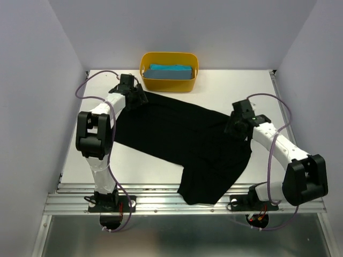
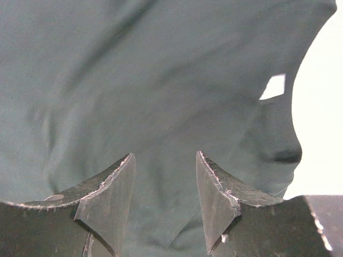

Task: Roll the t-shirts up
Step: Fold the T-shirt at the center of the board.

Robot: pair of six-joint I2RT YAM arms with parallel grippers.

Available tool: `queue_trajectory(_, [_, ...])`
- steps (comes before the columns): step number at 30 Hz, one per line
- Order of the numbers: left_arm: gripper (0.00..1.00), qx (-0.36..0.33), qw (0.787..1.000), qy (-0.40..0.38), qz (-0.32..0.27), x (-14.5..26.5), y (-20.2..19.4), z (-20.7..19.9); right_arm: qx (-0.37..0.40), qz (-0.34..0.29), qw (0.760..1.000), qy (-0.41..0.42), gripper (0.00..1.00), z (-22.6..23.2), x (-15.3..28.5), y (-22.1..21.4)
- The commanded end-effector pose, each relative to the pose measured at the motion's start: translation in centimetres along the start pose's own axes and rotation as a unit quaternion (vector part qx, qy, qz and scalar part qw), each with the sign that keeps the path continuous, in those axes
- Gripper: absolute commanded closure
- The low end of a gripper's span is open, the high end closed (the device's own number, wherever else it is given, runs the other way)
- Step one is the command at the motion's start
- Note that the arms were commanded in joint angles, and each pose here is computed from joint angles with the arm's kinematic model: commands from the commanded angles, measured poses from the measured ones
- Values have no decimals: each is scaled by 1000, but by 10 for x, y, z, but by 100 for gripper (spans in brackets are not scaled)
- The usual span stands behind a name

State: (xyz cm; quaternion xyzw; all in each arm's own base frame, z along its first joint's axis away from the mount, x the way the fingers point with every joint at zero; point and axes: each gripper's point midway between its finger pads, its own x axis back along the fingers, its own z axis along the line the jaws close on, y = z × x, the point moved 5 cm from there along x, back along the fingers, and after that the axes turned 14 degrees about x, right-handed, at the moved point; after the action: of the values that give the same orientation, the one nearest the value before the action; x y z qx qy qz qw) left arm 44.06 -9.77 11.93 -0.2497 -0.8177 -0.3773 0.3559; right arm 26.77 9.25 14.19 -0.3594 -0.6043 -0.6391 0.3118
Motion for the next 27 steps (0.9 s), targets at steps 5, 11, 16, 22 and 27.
queue_trajectory(5, [24, 5, 999, -34, -32, -14, 14, -42, -144, -18, 989, 4, 45, -67, -36, 31])
queue_trajectory(11, [24, -18, 998, -43, -45, -33, 13, -54, -191, -32, 981, 15, 46, -84, -66, 44])
queue_trajectory(16, [24, -11, 998, -50, -33, -47, 6, -52, -208, -16, 978, -7, 47, -98, -93, 41])
queue_trajectory(22, [24, 8, 999, -43, 0, -61, -7, -37, -261, 19, 965, -21, 46, -135, -111, 15])
queue_trajectory(27, [24, 4, 1000, -26, 12, -66, -21, -21, -276, 28, 960, -49, 44, -155, -113, 0])
